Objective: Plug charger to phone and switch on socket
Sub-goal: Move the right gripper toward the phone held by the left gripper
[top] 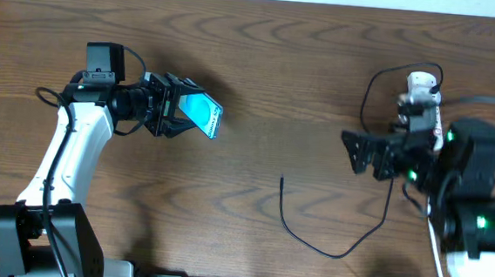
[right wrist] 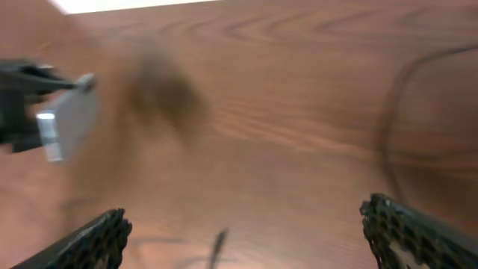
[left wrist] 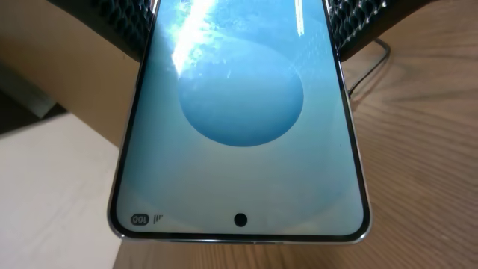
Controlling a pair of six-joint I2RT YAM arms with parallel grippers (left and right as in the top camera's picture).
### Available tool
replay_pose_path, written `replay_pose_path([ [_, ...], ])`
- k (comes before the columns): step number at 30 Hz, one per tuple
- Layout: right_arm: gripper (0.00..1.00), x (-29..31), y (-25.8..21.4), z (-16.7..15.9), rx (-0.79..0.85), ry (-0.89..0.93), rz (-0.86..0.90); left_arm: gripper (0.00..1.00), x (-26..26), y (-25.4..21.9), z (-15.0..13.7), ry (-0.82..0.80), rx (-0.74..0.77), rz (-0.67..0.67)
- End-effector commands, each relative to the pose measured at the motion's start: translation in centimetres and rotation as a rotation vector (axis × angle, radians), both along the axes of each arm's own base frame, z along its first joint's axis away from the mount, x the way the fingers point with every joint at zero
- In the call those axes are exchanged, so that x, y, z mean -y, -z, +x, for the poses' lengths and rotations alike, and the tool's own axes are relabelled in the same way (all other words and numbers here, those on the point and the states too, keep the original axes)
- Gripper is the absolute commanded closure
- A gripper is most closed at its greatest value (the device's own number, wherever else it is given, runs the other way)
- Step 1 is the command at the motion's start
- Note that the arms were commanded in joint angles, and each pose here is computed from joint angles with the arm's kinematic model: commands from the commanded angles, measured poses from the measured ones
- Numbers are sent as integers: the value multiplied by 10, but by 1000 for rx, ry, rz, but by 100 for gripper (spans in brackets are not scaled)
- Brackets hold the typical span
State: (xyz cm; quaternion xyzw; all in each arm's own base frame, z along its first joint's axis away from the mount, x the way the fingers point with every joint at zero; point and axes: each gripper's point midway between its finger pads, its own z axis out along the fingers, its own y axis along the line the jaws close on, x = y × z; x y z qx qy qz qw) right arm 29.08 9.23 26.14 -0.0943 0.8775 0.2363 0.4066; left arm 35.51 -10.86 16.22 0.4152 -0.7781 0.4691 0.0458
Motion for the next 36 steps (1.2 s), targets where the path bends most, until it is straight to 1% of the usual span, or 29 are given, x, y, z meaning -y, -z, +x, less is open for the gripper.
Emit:
replay_pose_path([
  [1, 1, -34, -10, -3, -71, -153, 187, 93, -4, -5, 4, -25, 5, 13],
  [3, 1, -45, -7, 0, -135, -187, 276, 93, -4, -4, 4, -26, 4, 15],
  [4, 1, -49, -8, 4, -135, -209, 297, 93, -4, -4, 4, -28, 2, 14],
  [6, 1, -52, -2, 13, -143, -220, 310, 93, -6, -3, 5, -35, -2, 22],
  [8, 1, -53, 9, 21, -194, -188, 316, 93, -8, 0, 6, -50, -10, 42],
  [12, 1, -62, 33, 27, -262, -150, 266, 93, -12, 4, 5, -72, -35, 63],
  [15, 1, -76, 48, 26, -285, -151, 202, 93, -15, 8, 5, -90, -56, 80],
  [21, 1, -99, 69, 33, -302, -67, 111, 93, -17, 11, 4, -104, -70, 95],
  [24, 1, -114, 73, 36, -304, -67, 117, 93, -24, 19, 1, -148, -123, 137],
  [31, 1, -135, 94, 45, -350, -63, 138, 93, -28, 24, 2, -181, -146, 167],
  [36, 1, -148, 109, 55, -365, -66, 155, 93, -30, 31, 2, -213, -172, 221],
])
